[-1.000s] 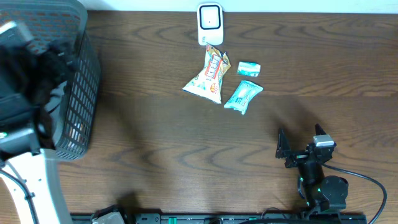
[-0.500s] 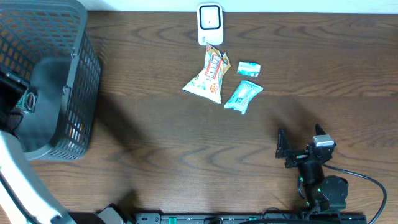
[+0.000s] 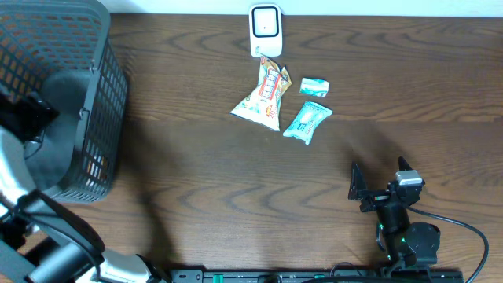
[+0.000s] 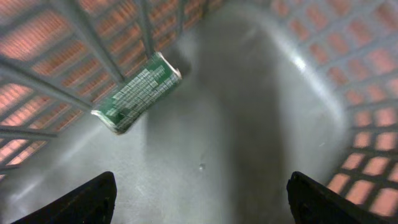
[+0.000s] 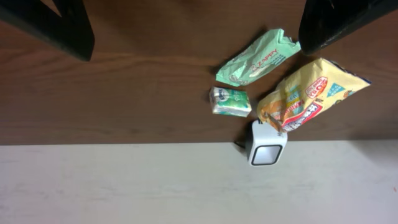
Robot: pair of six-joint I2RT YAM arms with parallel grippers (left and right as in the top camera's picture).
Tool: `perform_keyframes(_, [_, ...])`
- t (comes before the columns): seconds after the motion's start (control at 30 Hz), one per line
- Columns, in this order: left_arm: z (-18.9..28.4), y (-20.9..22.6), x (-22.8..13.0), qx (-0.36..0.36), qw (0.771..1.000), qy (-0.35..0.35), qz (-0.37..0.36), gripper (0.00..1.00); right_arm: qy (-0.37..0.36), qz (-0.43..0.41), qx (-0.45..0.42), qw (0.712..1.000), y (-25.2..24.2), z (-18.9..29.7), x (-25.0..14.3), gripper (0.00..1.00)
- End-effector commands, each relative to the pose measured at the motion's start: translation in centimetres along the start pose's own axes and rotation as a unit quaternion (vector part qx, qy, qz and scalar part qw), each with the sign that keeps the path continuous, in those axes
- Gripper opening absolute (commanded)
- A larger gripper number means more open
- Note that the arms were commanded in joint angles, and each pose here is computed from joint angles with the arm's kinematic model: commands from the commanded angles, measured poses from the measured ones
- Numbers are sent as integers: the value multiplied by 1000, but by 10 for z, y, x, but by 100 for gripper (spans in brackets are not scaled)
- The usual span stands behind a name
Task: Scan the item barcode
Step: 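Reach the left gripper into the basket toward the remaining items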
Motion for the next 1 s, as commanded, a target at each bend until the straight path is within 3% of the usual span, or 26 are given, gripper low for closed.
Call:
perform_keyframes(0.0, [-6, -9, -3, 68, 995, 1, -71, 87, 0, 6, -4, 1000, -1, 0, 0, 99])
perform_keyframes(0.27, [-9, -43, -22, 61, 988, 39, -135, 89, 0, 6, -4, 1000, -1, 0, 0, 99])
perform_keyframes(0.4, [-6, -18, -28, 66, 990, 76, -103, 89, 0, 6, -4, 1000, -1, 0, 0, 99])
perform_keyframes(0.53, [2, 4, -39, 9, 990, 126, -61, 89, 0, 6, -3, 1000, -1, 0, 0, 99])
perform_keyframes(0.67, [11, 11, -51, -84, 978, 165, -96, 89, 0, 6, -4, 1000, -1, 0, 0, 99])
perform_keyframes(0.97, [14, 18, -70, -96, 967, 211, -109, 89, 0, 6, -4, 1000, -1, 0, 0, 99])
Point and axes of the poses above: each gripper's point midway between its finger pads, its own z axis back along the fingers, its own y axis along the line the jaws close on, x = y × z, the point moved 9 cm from there along z, back along the fingers
